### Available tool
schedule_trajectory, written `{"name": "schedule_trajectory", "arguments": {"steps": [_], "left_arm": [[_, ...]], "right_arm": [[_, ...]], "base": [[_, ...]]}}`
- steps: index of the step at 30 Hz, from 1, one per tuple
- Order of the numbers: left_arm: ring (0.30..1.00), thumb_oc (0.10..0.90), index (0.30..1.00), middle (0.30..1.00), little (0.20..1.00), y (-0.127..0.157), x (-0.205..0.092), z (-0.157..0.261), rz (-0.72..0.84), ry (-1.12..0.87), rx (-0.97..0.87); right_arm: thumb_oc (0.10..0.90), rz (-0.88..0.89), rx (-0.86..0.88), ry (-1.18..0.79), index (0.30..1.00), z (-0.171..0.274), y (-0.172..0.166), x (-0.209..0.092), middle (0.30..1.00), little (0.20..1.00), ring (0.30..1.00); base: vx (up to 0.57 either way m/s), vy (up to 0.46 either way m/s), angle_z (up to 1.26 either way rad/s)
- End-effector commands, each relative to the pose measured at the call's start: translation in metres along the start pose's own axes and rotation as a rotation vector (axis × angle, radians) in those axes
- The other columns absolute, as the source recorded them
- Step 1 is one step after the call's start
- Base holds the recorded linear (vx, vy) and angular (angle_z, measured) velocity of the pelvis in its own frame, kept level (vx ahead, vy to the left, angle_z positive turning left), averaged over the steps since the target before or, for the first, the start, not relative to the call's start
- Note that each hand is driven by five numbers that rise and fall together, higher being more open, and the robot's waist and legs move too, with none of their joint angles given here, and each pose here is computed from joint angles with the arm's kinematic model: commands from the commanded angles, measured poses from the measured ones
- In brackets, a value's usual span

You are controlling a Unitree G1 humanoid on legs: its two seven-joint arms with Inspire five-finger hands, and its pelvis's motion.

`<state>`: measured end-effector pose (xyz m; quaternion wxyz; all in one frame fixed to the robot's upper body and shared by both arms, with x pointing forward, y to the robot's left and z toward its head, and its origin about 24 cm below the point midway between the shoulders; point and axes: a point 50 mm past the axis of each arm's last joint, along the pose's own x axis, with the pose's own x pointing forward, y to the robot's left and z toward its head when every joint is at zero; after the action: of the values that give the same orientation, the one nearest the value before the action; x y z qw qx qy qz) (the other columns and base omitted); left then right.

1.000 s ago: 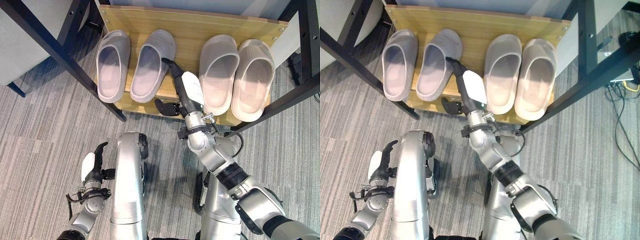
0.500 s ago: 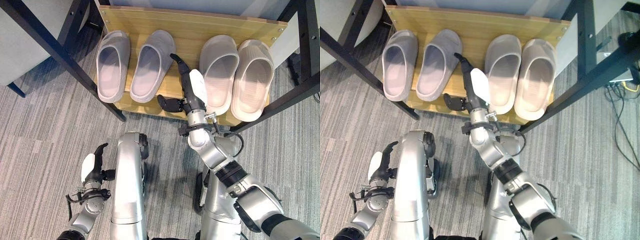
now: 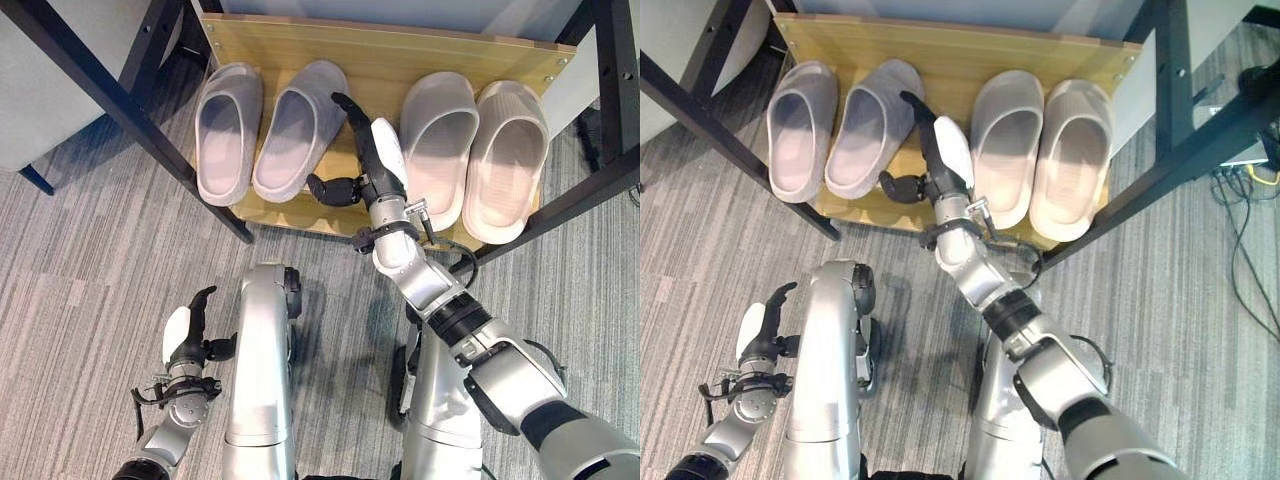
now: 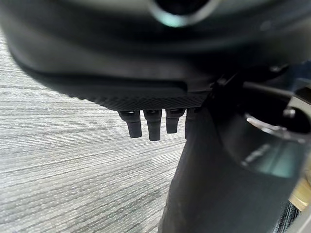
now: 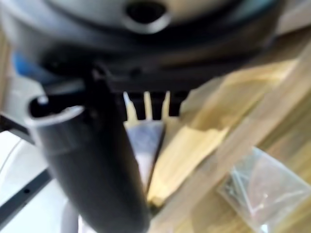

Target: Arrange the slippers neatly on the shoe rack.

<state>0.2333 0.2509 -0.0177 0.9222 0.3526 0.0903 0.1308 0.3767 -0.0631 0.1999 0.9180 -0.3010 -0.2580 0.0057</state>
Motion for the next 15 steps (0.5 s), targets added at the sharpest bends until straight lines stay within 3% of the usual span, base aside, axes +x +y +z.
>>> {"name": "schedule_trajectory", "arguments": {"steps": [1, 15], "left_arm": [[0.900, 0.800, 0.900, 0.900, 0.900, 0.011, 0.002, 0.019, -0.014, -0.163, 0.063], [0.900, 0.800, 0.900, 0.900, 0.900, 0.010, 0.001, 0.018, -0.054, -0.173, 0.077]], "right_arm": [[0.800, -0.036, 0.054, -0.286, 0.900, 0.075, -0.014, 0.026, 0.900, 0.900, 0.900], [0.800, 0.105, 0.029, -0.334, 0.900, 0.085, 0.000, 0.026, 0.900, 0.900, 0.900]], "base": [[0.00, 0.000, 0.00], [0.00, 0.000, 0.00]]}}
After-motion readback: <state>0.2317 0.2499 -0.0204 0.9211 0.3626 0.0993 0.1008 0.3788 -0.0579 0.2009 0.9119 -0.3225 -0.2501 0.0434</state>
